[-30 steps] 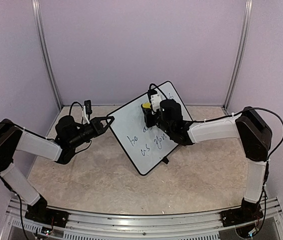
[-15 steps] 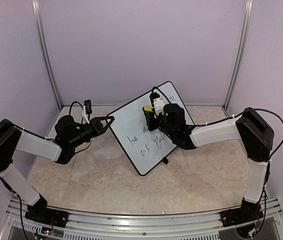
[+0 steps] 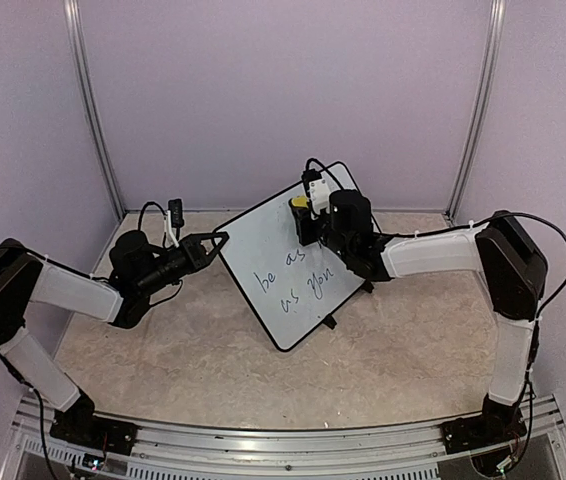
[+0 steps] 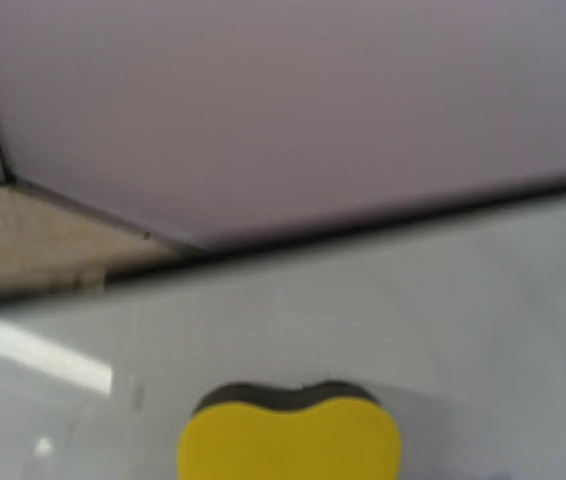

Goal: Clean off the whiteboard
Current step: Erase the whiteboard at the center of the board.

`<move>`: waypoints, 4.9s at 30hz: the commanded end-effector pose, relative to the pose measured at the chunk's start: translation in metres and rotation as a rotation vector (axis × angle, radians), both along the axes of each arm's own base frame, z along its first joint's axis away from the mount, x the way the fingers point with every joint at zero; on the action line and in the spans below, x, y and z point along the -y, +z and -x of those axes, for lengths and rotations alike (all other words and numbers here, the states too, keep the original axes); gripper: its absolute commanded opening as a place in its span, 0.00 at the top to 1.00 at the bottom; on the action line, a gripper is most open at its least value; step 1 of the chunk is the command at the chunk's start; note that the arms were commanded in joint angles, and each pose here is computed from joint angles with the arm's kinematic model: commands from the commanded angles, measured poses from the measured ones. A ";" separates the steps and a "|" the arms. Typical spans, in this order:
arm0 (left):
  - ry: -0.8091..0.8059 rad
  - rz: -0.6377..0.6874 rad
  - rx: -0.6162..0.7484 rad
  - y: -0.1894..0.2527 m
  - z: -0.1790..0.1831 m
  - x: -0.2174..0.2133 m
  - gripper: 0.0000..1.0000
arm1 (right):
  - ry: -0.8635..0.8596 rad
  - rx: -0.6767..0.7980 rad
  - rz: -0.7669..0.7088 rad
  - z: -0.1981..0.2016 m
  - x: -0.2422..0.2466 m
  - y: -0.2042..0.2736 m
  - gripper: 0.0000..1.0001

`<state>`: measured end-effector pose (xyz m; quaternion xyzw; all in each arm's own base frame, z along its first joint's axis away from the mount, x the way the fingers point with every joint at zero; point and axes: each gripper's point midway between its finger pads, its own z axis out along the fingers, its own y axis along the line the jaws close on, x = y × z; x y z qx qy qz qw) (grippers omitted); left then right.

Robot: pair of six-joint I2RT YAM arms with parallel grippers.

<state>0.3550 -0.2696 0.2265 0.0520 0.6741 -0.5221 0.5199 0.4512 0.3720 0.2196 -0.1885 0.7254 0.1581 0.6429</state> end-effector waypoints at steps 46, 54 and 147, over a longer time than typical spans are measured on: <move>-0.120 0.031 0.135 0.034 0.027 0.015 1.00 | 0.004 -0.031 0.052 -0.019 0.028 -0.024 0.92; -0.124 0.030 0.137 0.035 0.029 0.016 1.00 | 0.022 0.006 0.032 -0.030 0.020 0.000 0.92; -0.118 0.020 0.145 0.036 0.030 0.016 1.00 | -0.042 -0.007 -0.041 -0.088 0.035 0.027 0.92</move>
